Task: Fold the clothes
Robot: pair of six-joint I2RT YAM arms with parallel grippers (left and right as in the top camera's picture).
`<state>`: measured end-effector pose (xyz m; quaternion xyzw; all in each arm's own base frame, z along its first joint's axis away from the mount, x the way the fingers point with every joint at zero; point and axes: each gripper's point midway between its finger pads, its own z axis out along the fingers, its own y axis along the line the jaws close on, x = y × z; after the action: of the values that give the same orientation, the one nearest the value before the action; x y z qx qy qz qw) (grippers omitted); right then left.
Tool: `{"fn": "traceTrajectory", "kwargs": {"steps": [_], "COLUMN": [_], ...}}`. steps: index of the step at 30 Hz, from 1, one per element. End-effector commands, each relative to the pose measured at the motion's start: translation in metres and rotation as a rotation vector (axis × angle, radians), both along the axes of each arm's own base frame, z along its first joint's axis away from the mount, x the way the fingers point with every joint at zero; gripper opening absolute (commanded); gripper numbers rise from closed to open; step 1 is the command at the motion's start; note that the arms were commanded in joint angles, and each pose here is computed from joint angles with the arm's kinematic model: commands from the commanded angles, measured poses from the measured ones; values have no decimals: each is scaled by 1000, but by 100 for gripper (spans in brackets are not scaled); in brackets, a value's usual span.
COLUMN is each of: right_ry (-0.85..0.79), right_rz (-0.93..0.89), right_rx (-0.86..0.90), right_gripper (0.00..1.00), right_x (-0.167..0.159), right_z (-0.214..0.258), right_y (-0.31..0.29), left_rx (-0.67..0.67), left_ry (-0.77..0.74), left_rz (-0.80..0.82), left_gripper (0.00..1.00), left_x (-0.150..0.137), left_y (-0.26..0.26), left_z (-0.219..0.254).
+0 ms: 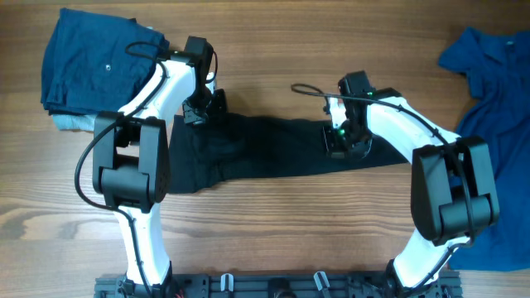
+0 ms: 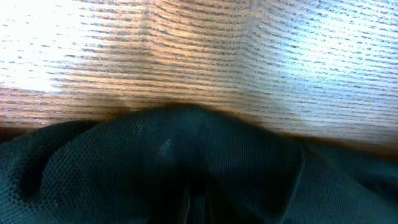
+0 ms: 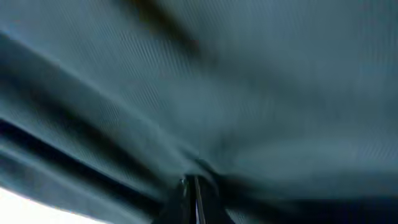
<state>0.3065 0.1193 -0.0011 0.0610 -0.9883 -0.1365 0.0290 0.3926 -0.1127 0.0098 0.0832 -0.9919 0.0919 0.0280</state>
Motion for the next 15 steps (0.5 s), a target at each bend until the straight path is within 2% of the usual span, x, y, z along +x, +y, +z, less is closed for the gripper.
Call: {"fn": "traceTrajectory", "kwargs": {"steps": [1,5,8,12,15], "right_ry": [80,100,166,51,1], "right_rz": [-29,-81,-105,-147,-271], "right_rx": [-43,-95,-133,-235,-455], "right_gripper": [4,6,4,4,5], "right_x": [-23,-39,-62,-39,-40], "right_z": [-11,-31,-39,1,21], "right_y": [-8,-19,-28,-46,-92], "left_rx": [-9,-10,-9,-6,5], "left_ry": [18,14,14,13,11], "left_rz": [3,3,3,3,3], "left_gripper": [9,10,10,10,10], "left_x": [-3,-2,-2,-2,-1], "left_y": [1,0,0,1,3], "left_z": [-5,-5,-5,-5,-5]}}
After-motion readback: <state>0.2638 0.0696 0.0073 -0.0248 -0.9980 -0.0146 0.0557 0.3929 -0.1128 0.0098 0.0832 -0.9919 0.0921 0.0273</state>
